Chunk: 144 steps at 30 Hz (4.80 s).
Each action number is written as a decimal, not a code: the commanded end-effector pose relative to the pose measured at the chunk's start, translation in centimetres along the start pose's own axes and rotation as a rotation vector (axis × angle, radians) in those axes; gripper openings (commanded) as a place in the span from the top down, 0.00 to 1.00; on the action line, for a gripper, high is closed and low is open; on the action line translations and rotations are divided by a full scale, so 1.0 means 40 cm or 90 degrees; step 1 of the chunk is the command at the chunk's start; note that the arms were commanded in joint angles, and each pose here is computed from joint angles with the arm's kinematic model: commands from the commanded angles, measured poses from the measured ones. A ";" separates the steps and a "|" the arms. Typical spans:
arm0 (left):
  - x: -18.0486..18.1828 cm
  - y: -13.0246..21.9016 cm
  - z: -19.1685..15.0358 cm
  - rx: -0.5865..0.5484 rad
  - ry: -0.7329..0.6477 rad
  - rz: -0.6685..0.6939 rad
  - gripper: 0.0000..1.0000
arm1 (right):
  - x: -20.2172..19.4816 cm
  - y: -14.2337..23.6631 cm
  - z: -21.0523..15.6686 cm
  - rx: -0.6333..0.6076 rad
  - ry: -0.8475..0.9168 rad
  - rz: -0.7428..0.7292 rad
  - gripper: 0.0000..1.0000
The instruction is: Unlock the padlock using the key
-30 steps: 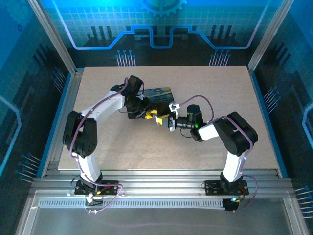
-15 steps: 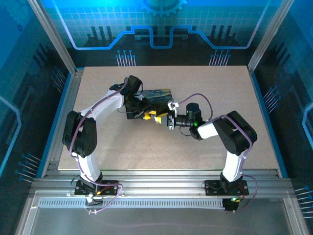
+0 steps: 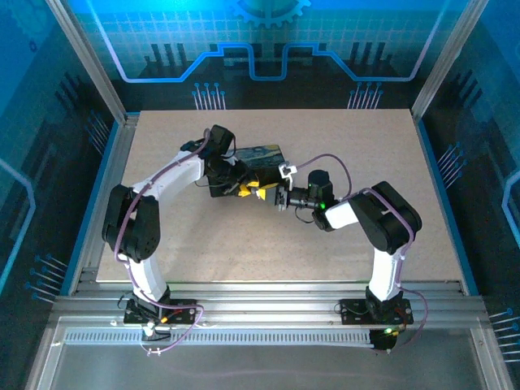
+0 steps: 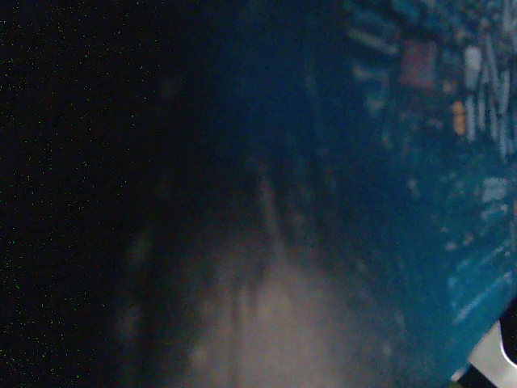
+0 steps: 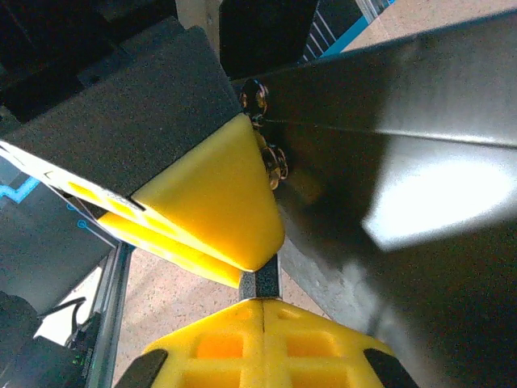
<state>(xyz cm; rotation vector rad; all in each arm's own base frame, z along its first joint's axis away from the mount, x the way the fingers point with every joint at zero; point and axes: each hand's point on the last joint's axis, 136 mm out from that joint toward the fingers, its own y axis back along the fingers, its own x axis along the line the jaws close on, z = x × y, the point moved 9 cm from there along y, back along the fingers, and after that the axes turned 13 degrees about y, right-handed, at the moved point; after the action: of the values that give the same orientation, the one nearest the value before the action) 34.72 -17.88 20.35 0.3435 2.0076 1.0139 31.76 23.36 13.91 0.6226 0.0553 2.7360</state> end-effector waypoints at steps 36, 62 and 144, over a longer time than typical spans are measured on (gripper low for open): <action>0.025 0.057 -0.010 0.024 0.119 0.029 1.00 | 0.185 0.045 -0.001 0.161 0.849 -0.268 0.68; 0.012 0.049 -0.011 0.047 0.121 0.019 1.00 | 0.170 -0.065 -0.013 0.146 0.914 -0.255 0.70; 0.010 0.151 0.106 -0.244 -0.130 0.092 0.57 | -0.039 -0.035 -0.086 0.204 0.026 -0.157 0.56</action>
<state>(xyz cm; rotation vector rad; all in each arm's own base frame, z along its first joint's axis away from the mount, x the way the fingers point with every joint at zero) 36.80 -13.29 23.71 0.2912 1.6752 1.2406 31.50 23.09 9.62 0.7857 0.4840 2.4579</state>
